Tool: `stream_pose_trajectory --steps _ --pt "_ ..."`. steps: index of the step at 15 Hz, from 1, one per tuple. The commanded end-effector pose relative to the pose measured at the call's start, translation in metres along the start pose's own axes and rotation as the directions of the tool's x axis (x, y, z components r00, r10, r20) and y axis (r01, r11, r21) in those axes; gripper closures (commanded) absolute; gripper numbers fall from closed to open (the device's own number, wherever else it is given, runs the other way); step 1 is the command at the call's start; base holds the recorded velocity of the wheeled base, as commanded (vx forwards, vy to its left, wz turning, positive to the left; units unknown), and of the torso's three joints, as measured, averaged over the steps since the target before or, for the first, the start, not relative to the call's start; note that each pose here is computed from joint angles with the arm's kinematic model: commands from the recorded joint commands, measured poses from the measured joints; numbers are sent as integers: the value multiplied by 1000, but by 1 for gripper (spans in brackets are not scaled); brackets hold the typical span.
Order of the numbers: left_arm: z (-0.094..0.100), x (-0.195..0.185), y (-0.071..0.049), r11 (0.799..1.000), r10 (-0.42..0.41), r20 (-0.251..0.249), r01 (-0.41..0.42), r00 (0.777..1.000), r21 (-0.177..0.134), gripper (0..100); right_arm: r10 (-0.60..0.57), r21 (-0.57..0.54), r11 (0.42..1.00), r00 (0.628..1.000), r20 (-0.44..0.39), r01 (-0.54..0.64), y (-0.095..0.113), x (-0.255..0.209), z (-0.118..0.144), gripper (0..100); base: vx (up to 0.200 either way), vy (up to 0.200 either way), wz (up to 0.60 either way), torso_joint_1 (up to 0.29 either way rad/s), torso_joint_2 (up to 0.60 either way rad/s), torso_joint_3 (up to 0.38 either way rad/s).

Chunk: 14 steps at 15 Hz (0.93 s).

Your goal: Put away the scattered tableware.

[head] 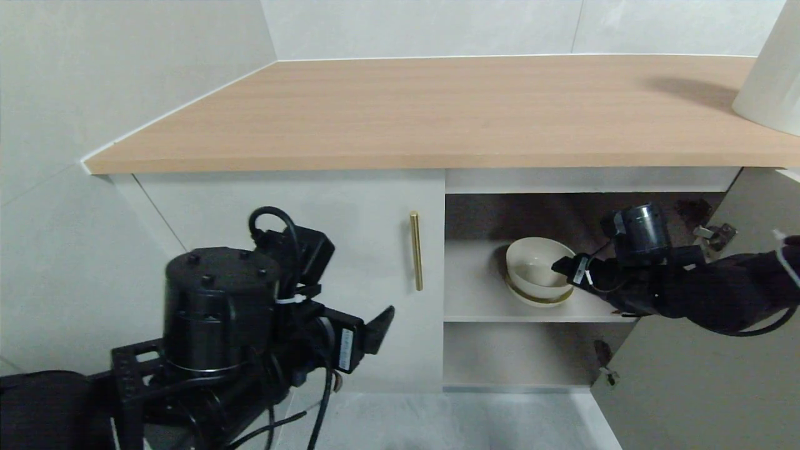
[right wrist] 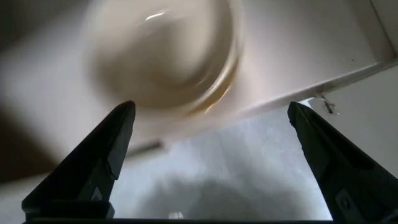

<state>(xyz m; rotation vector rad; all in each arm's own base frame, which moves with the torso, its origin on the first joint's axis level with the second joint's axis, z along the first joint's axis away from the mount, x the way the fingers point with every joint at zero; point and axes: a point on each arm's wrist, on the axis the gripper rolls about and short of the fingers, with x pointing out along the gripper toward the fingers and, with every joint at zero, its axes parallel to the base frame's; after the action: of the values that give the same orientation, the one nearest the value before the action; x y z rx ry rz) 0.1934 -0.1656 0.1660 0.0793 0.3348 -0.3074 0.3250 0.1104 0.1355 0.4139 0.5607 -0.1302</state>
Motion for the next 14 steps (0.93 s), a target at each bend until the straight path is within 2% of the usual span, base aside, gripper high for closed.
stream_pose_trajectory --steps 1,3,4,5,6,8,12,14 --pt "5 -25 33 994 79 54 -75 995 -76 0 172 -137 976 985 16 -169 -3 -113 14 0 0 0 0 0 0 0" --pt "4 -36 54 984 145 70 -137 987 -113 0 225 -212 952 974 -4 -221 -17 -167 10 0 0 0 0 0 0 0" --pt "4 -39 57 982 154 74 -144 985 -120 0 238 -239 942 971 -23 -237 -22 -180 8 0 0 0 0 0 0 0" --pt "0 -43 64 976 174 71 -163 982 -143 0 265 -326 901 958 -112 -287 -37 -209 -5 0 0 0 0 0 0 0" --pt "-1 -42 69 971 196 64 -184 979 -151 0 277 -371 874 950 -147 -312 -48 -222 -10 0 0 0 0 0 0 0" --pt "-8 -39 69 973 191 30 -185 981 -136 0 278 -428 842 944 -179 -329 -54 -223 -15 0 0 0 0 0 0 0" --pt "-10 -26 65 976 186 1 -185 982 -116 0 248 -440 839 945 -211 -319 -54 -215 -22 0 0 0 0 0 0 0" --pt "-13 -23 62 978 179 -17 -180 984 -104 0 242 -455 831 945 -220 -319 -55 -213 -24 0 -200 0 0 5 -2 5"
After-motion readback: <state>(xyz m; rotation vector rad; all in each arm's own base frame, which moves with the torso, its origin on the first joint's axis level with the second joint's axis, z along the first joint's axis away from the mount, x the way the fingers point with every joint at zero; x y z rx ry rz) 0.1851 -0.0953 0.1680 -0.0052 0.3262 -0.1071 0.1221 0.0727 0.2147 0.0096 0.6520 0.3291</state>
